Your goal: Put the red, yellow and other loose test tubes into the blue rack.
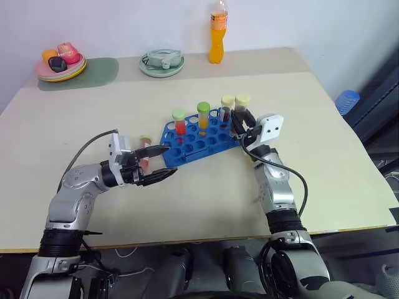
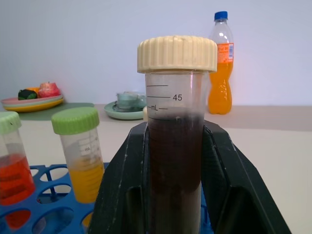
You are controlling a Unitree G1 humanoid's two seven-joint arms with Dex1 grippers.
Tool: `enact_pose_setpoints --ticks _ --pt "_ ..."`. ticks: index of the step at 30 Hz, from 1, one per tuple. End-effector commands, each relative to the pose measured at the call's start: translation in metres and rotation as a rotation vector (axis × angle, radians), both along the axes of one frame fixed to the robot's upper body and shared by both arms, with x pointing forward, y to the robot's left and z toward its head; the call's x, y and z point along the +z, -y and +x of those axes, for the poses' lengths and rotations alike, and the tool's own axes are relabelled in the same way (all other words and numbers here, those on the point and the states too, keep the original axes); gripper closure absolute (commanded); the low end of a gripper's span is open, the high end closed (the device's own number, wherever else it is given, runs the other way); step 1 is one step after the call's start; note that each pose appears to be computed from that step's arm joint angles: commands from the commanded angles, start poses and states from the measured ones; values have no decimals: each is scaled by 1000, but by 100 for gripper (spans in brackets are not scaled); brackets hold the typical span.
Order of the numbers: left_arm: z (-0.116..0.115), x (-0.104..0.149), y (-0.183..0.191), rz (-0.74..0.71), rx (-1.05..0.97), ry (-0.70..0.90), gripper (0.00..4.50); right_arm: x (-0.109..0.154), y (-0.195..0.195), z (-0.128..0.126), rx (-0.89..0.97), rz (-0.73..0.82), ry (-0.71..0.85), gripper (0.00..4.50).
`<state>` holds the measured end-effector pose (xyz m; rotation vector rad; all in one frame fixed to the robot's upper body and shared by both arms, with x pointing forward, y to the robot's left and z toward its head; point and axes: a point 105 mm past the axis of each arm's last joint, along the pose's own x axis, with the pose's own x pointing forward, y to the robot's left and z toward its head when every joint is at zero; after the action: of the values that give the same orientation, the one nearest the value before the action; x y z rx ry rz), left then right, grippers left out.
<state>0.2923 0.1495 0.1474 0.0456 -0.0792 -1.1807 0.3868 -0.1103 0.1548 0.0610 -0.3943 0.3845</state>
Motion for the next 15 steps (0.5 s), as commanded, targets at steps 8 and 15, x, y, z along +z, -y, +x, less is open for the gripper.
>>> enact_pose_setpoints --ticks 8,15 --pt "8 19 5 -67 72 64 80 2 -8 -1 10 5 33 360" --pt "8 19 5 -72 78 65 80 -4 0 4 -38 -1 10 360"
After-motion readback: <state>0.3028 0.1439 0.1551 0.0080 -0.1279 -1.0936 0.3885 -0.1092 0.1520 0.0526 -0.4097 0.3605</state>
